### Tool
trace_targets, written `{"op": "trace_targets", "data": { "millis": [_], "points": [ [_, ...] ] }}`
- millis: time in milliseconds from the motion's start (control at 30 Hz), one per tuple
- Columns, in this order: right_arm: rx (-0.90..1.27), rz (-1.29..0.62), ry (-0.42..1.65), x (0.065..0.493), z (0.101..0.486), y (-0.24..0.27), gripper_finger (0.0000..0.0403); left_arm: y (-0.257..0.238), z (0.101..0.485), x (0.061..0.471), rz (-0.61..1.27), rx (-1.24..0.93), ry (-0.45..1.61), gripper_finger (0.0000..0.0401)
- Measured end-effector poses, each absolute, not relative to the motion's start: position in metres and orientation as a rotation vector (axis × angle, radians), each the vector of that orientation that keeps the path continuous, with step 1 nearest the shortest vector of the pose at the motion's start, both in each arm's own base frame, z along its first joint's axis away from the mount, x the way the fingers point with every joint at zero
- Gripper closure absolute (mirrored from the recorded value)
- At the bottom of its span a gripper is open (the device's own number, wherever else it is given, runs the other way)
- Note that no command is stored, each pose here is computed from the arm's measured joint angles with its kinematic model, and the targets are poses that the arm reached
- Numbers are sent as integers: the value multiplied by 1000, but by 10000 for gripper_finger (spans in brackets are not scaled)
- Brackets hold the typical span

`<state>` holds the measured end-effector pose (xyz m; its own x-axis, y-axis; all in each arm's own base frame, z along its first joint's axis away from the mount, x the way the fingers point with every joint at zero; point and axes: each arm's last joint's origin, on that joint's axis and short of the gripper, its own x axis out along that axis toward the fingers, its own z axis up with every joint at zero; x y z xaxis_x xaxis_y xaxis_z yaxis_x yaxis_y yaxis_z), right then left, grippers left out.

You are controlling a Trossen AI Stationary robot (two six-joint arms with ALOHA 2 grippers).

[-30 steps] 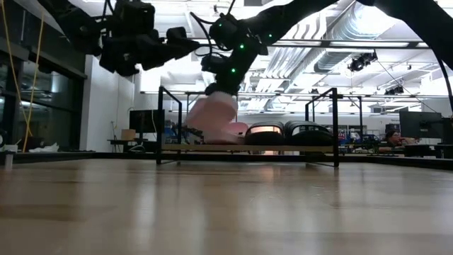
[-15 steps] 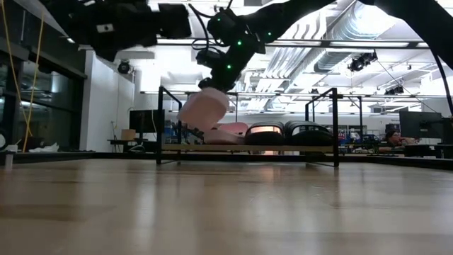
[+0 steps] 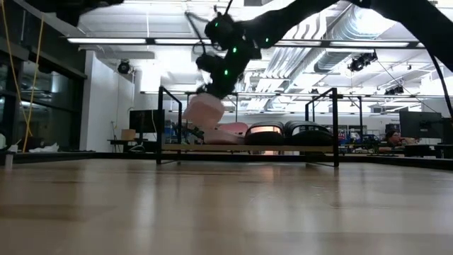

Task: Pick and place slides into the shelf
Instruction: Put the pink slide on the shelf

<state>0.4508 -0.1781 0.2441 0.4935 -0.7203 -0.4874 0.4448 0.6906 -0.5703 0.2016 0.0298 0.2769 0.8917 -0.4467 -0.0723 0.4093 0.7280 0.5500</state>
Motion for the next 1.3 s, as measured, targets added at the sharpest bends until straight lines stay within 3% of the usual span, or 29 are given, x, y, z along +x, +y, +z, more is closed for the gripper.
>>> {"op": "trace_targets", "data": {
  "millis": [167,600,1100,1300],
  "points": [
    [-397,-754,824,458,218,-182,403,19,285,187,-429,601,-54,273],
    [-393,-783,783,482,229,-180,403,14,288,176,-408,600,-33,272],
    [-355,-701,805,502,206,-180,402,15,287,176,-402,597,-19,272],
    [-364,-623,798,505,205,-175,364,15,286,176,-381,595,0,272]
  ]
}}
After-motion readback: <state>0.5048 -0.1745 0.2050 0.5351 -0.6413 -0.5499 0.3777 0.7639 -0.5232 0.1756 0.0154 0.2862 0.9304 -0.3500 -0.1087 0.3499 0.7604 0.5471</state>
